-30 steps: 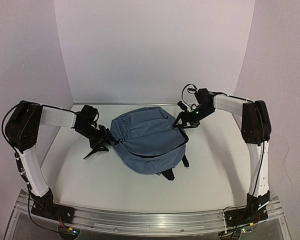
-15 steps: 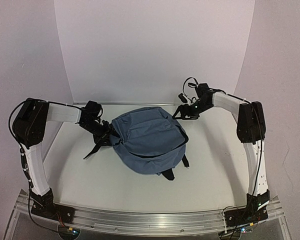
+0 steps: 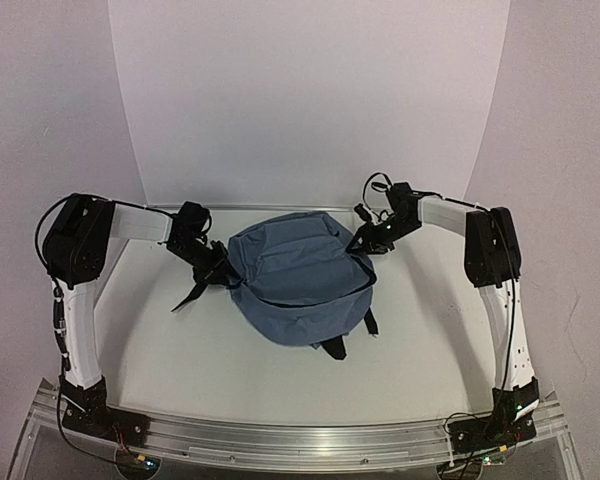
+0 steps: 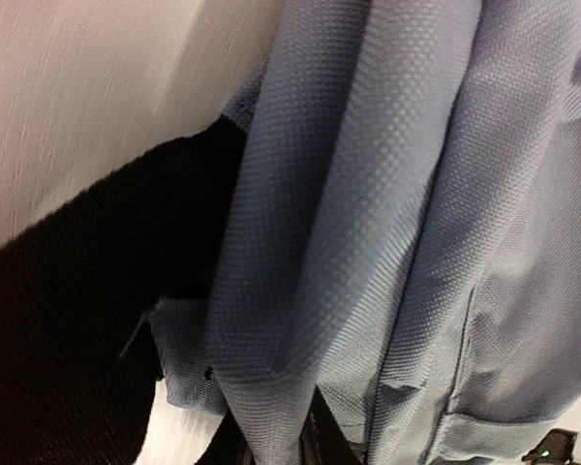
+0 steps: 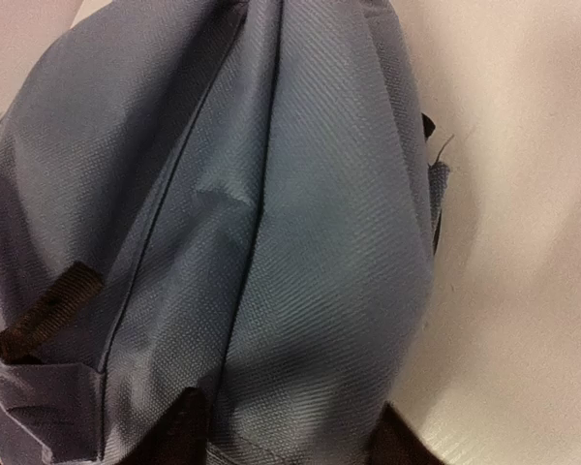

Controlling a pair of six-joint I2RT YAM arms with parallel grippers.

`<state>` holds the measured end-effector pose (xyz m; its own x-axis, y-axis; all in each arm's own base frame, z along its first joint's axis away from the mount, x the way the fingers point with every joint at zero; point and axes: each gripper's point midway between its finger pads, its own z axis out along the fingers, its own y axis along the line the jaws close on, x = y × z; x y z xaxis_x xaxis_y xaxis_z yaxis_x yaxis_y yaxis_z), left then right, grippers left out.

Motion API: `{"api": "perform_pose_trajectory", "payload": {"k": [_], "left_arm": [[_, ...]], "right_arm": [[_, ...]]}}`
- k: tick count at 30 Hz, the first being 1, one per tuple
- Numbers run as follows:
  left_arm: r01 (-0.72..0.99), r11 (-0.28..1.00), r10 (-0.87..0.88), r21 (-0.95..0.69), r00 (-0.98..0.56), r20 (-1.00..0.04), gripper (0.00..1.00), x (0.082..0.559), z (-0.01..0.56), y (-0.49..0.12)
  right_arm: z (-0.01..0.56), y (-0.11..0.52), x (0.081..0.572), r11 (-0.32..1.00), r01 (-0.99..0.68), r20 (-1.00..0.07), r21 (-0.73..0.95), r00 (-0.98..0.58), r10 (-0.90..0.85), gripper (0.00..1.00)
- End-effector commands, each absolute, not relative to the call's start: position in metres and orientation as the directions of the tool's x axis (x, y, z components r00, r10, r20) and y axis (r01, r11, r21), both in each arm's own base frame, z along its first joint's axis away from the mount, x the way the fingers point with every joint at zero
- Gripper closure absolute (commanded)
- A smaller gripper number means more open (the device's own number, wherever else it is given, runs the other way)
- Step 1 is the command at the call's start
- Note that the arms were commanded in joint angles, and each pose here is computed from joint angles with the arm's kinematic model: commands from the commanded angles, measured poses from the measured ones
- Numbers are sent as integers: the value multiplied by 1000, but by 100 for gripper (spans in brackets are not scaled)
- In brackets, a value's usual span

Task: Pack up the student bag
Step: Adjust the student bag at the center of the board.

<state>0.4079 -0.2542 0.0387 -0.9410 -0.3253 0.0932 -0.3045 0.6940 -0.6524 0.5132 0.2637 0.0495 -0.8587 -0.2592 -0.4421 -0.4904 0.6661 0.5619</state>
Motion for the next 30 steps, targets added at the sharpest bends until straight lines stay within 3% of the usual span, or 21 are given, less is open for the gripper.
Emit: {"api": "perform_pose_trajectory", "payload": {"k": [1, 5, 11, 17, 21, 30], "left_arm": [[-169, 670, -289, -722, -956, -44, 98, 442, 88, -272], [-46, 669, -261, -742, -949, -177, 100, 465, 144, -278], [232, 630, -222, -741, -861, -458, 100, 495, 281, -288], [422, 565, -213, -709, -756, -619, 100, 495, 365, -295], [413, 548, -215, -728, -771, -599, 100, 488, 353, -295], [105, 608, -235, -787, -923, -305, 100, 447, 204, -275]], "right_arm": [[105, 281, 507, 583, -559, -522, 590, -815, -253, 98], [164, 283, 509, 553, -613, -608, 564, -762, -224, 100], [271, 274, 502, 526, -702, -757, 481, -635, -156, 100], [350, 260, 482, 496, -756, -842, 428, -532, -85, 100], [342, 258, 469, 488, -748, -828, 450, -554, -85, 100], [230, 280, 415, 486, -656, -661, 578, -725, -192, 100]]}}
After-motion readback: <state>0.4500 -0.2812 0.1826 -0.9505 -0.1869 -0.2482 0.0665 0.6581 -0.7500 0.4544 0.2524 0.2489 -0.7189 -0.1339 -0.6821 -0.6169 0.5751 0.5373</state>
